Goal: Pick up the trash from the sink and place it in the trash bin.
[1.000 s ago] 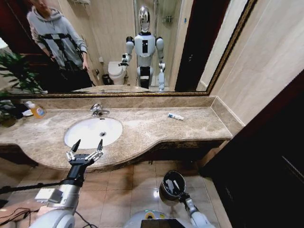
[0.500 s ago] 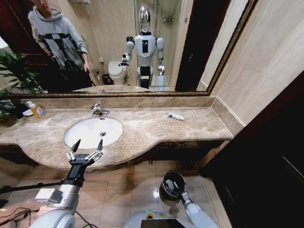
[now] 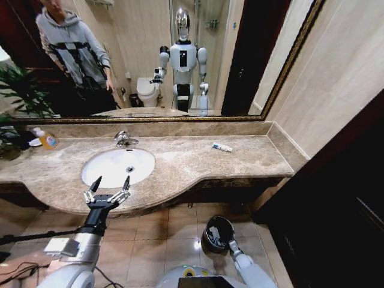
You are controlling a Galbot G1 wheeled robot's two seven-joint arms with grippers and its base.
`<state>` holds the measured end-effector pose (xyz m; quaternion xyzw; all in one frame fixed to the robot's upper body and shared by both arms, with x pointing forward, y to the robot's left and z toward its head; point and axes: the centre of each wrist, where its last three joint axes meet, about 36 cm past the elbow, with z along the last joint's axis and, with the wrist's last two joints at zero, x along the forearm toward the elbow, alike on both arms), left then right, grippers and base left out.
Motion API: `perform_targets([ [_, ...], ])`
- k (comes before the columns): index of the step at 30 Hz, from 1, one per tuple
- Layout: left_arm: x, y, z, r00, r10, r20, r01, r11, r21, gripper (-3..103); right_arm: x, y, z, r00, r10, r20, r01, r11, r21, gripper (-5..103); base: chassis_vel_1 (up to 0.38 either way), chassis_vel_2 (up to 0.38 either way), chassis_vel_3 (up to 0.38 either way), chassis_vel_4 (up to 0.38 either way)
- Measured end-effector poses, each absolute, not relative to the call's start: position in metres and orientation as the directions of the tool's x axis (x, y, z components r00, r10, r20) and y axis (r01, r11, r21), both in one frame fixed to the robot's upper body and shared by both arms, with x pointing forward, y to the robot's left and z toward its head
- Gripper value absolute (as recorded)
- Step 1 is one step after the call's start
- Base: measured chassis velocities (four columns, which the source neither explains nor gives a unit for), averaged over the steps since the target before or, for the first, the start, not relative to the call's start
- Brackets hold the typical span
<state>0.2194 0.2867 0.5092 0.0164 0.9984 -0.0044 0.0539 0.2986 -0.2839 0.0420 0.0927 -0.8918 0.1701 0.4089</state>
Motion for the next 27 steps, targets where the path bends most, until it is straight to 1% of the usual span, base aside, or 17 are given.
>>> perform_targets([
  [1,0.219,0.287,0.509,-0.994,0.032,-0.108,0.033,0.999,-0.007,100,0.298,-0.284,0.042,-0.650,-0.025,0.759,-0.303,0.925,-0.229,59,0.000,0.000,0.000,0.000],
  [2,0.219,0.287,0.509,-0.994,0.032,-0.108,0.033,0.999,-0.007,100,0.298,-0.284,0.042,-0.650,-0.025,0.759,-0.303,0.925,-0.229,59,0.000,0.000,0.000,0.000],
  [6,0.219,0.287,0.509,-0.994,0.032,-0.108,0.033,0.999,-0.007,100,0.296,-0.282,0.043,-0.658,-0.024,0.752,-0.298,0.926,-0.232,81,0.000,0.000,0.000,0.000],
  [7,0.219,0.287,0.509,-0.994,0.032,-0.108,0.033,0.999,-0.007,100,0.296,-0.282,0.043,-0.658,-0.024,0.752,-0.298,0.926,-0.232,81,0.000,0.000,0.000,0.000],
  [9,0.219,0.287,0.509,-0.994,0.032,-0.108,0.033,0.999,-0.007,100,0.295,-0.281,0.044,-0.667,-0.026,0.744,-0.296,0.926,-0.233,92,0.000,0.000,0.000,0.000],
  [11,0.219,0.287,0.509,-0.994,0.032,-0.108,0.033,0.999,-0.007,100,0.294,-0.280,0.045,-0.672,-0.028,0.740,-0.295,0.927,-0.233,92,0.000,0.000,0.000,0.000],
  [13,0.219,0.287,0.509,-0.994,0.032,-0.108,0.033,0.999,-0.007,100,0.293,-0.278,0.046,-0.678,-0.030,0.734,-0.294,0.927,-0.233,99,0.000,0.000,0.000,0.000],
  [15,0.219,0.287,0.509,-0.994,0.032,-0.108,0.033,0.999,-0.007,100,0.292,-0.276,0.049,-0.689,-0.034,0.724,-0.289,0.929,-0.231,100,0.000,0.000,0.000,0.000],
  [18,0.219,0.287,0.509,-0.994,0.032,-0.108,0.033,0.999,-0.007,100,0.290,-0.274,0.062,-0.730,-0.042,0.682,-0.266,0.937,-0.228,100,0.000,0.000,0.000,0.000],
  [20,0.219,0.287,0.509,-0.994,0.032,-0.108,0.033,0.999,-0.007,100,0.290,-0.274,0.065,-0.737,-0.043,0.674,-0.262,0.938,-0.227,100,0.000,0.000,0.000,0.000],
  [21,0.219,0.287,0.509,-0.994,0.032,-0.108,0.033,0.999,-0.007,100,0.288,-0.276,0.079,-0.774,-0.044,0.632,-0.235,0.946,-0.222,100,0.000,0.000,0.000,0.000],
  [22,0.219,0.287,0.509,-0.994,0.032,-0.108,0.033,0.999,-0.007,100,0.288,-0.276,0.079,-0.774,-0.044,0.632,-0.235,0.946,-0.222,100,0.000,0.000,0.000,0.000],
  [23,0.219,0.287,0.509,-0.994,0.032,-0.108,0.033,0.999,-0.007,100,0.286,-0.276,0.085,-0.788,-0.043,0.614,-0.223,0.950,-0.218,100,0.000,0.000,0.000,0.000],
  [24,0.219,0.287,0.509,-0.994,0.032,-0.108,0.033,0.999,-0.007,100,0.279,-0.277,0.102,-0.831,-0.036,0.556,-0.187,0.958,-0.218,100,0.000,0.000,0.000,0.000],
  [25,0.219,0.287,0.509,-0.994,0.032,-0.108,0.033,0.999,-0.007,100,0.276,-0.279,0.113,-0.856,-0.027,0.516,-0.166,0.960,-0.224,100,0.000,0.000,0.000,0.000],
  [27,0.219,0.287,0.509,-0.994,0.032,-0.108,0.033,0.999,-0.007,100,0.272,-0.283,0.129,-0.886,-0.016,0.463,-0.138,0.963,-0.232,100,0.000,0.000,0.000,0.000],
])
